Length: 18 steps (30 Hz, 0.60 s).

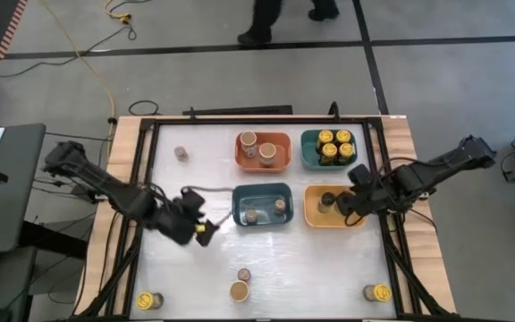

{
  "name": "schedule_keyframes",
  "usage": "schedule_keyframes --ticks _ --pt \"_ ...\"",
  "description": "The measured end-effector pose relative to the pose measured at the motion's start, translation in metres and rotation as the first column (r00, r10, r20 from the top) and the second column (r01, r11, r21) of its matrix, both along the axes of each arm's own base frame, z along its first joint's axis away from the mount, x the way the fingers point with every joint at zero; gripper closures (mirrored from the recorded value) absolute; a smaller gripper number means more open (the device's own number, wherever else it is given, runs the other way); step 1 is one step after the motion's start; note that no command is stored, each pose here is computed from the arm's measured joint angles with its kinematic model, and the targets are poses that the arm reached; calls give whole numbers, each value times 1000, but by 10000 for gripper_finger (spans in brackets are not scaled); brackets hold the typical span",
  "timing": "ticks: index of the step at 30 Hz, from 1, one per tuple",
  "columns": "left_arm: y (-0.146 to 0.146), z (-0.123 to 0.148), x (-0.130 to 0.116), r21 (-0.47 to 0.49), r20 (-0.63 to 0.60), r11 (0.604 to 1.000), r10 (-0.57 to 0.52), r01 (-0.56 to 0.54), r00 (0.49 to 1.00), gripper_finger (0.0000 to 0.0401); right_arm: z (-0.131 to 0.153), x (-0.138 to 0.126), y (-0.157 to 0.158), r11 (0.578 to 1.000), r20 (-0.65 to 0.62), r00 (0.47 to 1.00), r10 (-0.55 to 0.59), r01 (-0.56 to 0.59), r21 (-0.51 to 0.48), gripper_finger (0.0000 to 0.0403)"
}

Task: Sort spices by type
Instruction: Put the gold spice bottle into the orange bin

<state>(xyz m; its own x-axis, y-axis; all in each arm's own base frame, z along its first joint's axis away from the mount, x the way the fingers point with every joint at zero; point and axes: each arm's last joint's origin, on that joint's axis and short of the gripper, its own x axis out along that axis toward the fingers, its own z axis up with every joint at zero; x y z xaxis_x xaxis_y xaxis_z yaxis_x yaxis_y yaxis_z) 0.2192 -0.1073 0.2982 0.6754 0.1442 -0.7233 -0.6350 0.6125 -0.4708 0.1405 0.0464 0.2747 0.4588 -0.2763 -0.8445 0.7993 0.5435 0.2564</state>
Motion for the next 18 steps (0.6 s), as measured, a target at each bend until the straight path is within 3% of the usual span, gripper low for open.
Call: schedule_keyframes --ticks 4,9,18 --pt "-28 2 13 -64 -138 996 45 -54 989 72 0 -4 10 997 0 997 74 -74 1 38" --pt "-64 14 24 -70 -261 985 137 -160 956 72 0 -9 20 989 0 989 149 -149 2 38" --pt "-118 25 45 -215 -178 968 91 -129 980 72 0 -14 30 978 5 978 207 -207 9 38"
